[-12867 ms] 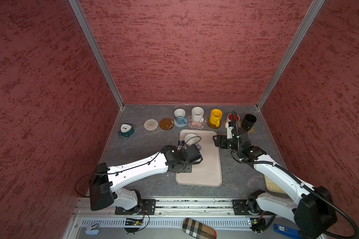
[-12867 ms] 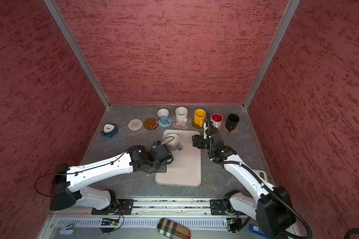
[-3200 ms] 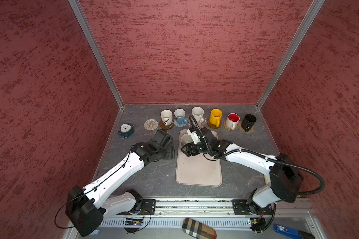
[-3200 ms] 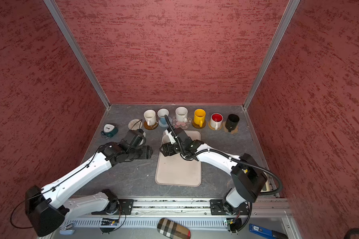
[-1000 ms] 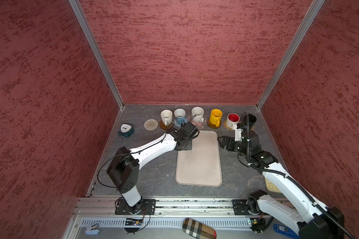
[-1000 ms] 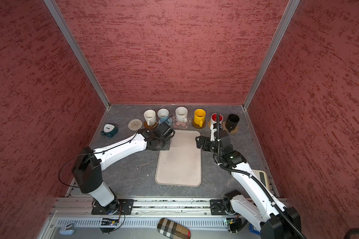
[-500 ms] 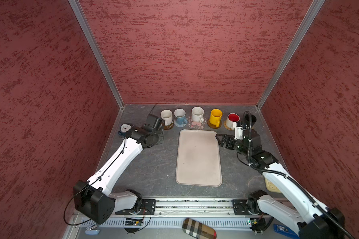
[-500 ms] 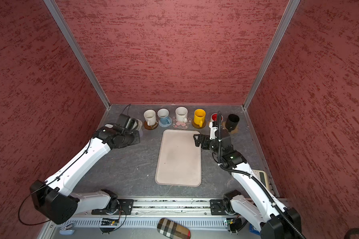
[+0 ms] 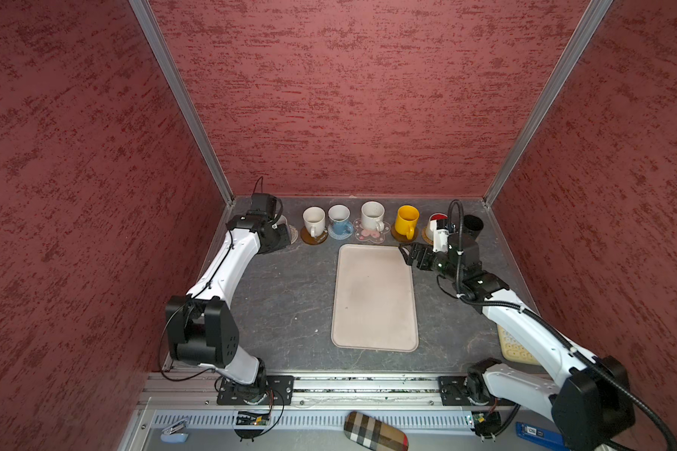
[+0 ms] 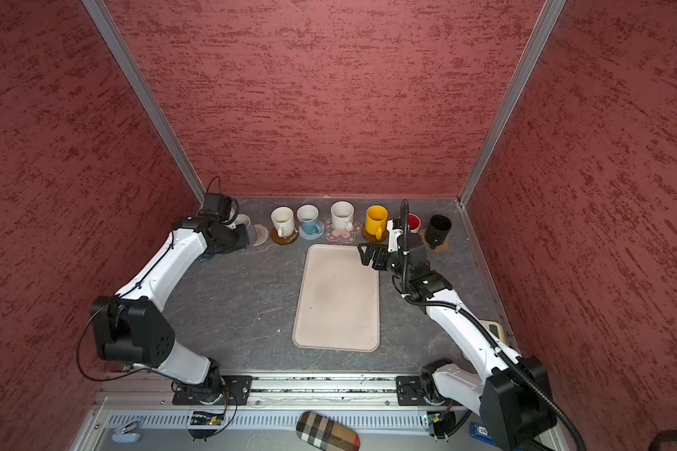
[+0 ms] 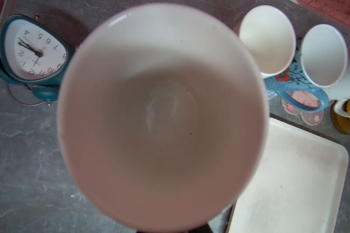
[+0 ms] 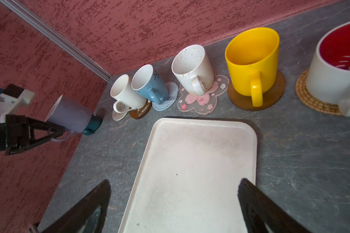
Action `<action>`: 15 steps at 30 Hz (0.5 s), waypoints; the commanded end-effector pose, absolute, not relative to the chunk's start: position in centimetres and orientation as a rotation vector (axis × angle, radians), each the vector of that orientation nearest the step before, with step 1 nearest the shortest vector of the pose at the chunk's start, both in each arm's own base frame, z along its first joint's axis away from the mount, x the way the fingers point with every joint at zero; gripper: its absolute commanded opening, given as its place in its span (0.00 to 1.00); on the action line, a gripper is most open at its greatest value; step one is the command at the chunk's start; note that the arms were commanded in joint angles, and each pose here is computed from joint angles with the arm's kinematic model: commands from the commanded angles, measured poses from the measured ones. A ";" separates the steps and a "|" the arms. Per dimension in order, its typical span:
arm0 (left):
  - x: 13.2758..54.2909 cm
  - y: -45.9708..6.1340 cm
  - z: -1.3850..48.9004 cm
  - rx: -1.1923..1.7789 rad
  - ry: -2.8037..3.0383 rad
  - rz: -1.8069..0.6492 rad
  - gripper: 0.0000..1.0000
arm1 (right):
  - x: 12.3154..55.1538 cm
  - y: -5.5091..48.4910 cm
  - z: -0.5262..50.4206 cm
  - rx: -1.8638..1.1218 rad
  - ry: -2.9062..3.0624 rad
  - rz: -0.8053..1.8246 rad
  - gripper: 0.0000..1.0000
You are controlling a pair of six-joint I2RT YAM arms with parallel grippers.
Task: Place cups on coasters
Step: Place the cup on the coaster.
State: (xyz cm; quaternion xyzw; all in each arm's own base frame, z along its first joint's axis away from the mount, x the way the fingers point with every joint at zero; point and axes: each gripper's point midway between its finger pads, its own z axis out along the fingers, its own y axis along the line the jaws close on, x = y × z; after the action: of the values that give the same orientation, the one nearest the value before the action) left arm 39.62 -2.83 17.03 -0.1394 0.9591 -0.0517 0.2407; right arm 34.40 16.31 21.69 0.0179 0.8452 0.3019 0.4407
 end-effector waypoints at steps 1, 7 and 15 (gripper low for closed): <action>44.4 -1.7 18.8 -0.343 2.490 -0.124 0.00 | 35.5 16.8 24.1 0.011 2.015 0.769 0.99; 48.4 -0.9 16.0 -0.337 2.505 -0.108 0.00 | 35.9 16.5 23.7 -0.003 2.022 0.749 0.99; 51.1 -1.1 13.8 -0.338 2.523 -0.113 0.00 | 36.6 16.1 22.8 -0.012 2.041 0.730 0.99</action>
State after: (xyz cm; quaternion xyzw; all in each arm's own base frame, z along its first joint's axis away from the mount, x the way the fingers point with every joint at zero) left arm 48.39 -1.17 11.21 -0.1366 0.9616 -0.0386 0.2351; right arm 35.52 16.12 20.96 0.0069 0.8479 0.2919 0.4426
